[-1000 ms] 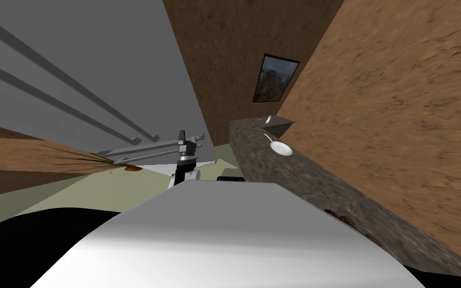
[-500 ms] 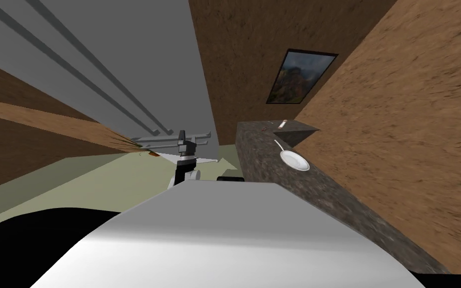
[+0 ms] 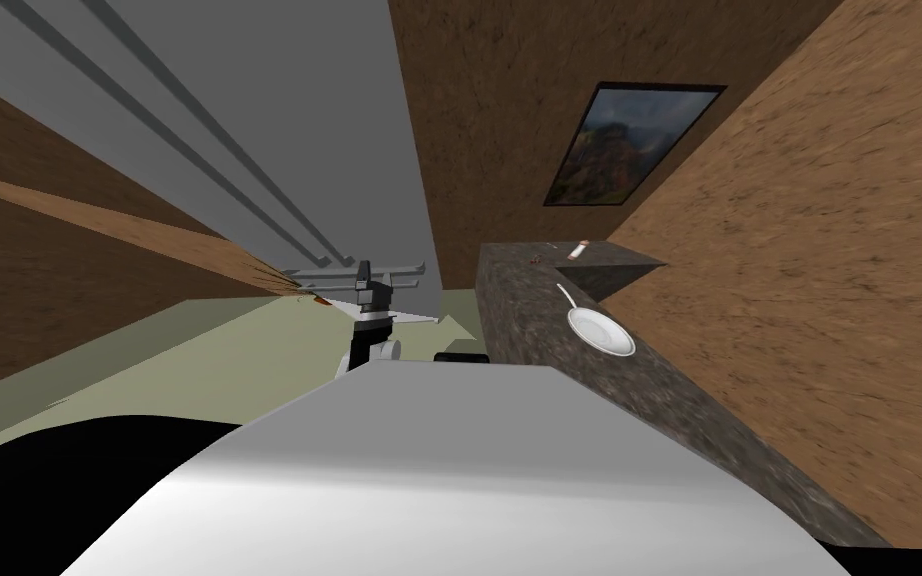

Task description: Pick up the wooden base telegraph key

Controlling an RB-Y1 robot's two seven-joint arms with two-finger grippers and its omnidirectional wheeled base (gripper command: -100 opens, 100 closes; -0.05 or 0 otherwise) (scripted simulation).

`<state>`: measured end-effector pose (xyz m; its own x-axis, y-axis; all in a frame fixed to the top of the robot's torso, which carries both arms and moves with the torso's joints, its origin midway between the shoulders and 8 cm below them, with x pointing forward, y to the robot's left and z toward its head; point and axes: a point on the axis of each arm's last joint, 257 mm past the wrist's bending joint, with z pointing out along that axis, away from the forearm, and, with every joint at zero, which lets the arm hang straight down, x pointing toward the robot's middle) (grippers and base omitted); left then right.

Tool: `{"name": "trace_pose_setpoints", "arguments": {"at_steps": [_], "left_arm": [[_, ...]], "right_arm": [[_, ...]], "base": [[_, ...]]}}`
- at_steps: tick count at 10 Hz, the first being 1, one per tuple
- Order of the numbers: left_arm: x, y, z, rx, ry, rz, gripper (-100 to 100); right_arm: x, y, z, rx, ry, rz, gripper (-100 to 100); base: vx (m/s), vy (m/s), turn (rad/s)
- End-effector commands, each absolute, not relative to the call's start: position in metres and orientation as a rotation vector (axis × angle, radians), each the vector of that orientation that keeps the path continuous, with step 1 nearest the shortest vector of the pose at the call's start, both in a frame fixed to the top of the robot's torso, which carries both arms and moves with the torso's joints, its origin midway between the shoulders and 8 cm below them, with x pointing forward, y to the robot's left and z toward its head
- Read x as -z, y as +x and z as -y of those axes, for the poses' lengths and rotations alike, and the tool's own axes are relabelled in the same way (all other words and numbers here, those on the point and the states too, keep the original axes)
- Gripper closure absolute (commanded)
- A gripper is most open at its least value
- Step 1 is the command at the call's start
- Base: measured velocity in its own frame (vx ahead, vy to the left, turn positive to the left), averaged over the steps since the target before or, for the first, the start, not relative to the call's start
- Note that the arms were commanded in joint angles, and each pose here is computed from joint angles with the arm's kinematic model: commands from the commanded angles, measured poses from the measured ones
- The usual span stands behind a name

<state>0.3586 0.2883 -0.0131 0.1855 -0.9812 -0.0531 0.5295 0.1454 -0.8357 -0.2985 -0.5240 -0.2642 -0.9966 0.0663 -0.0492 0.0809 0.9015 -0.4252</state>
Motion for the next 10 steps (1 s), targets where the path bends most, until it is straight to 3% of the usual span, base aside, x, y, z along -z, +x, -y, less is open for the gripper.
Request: {"name": "trace_pose_setpoints", "arguments": {"at_steps": [1, 4, 5, 9, 10], "left_arm": [[0.013, 0.359, -0.288, 1.235, -0.787, -0.720, 0], [0.013, 0.359, -0.288, 1.235, -0.787, -0.720, 0], [0.013, 0.359, -0.288, 1.235, -0.787, -0.720, 0], [0.013, 0.359, -0.288, 1.235, -0.787, -0.720, 0], [0.013, 0.359, -0.288, 1.235, -0.787, -0.720, 0]], "right_arm": [[0.273, -0.301, 0.525, 0.679, 0.125, -3.030, -100], [0.280, -0.301, 0.526, 0.676, 0.130, -3.028, -100], [0.280, -0.302, 0.527, 0.677, 0.131, -3.029, 100], [0.281, -0.301, 0.526, 0.675, 0.126, -3.029, 100], [0.281, -0.301, 0.526, 0.675, 0.125, -3.029, 0]], "base": [[-0.010, -0.016, 0.039], [-0.009, -0.012, 0.021], [0.000, 0.000, 0.000], [0.000, 0.000, 0.000], [0.000, 0.000, 0.000]]}}
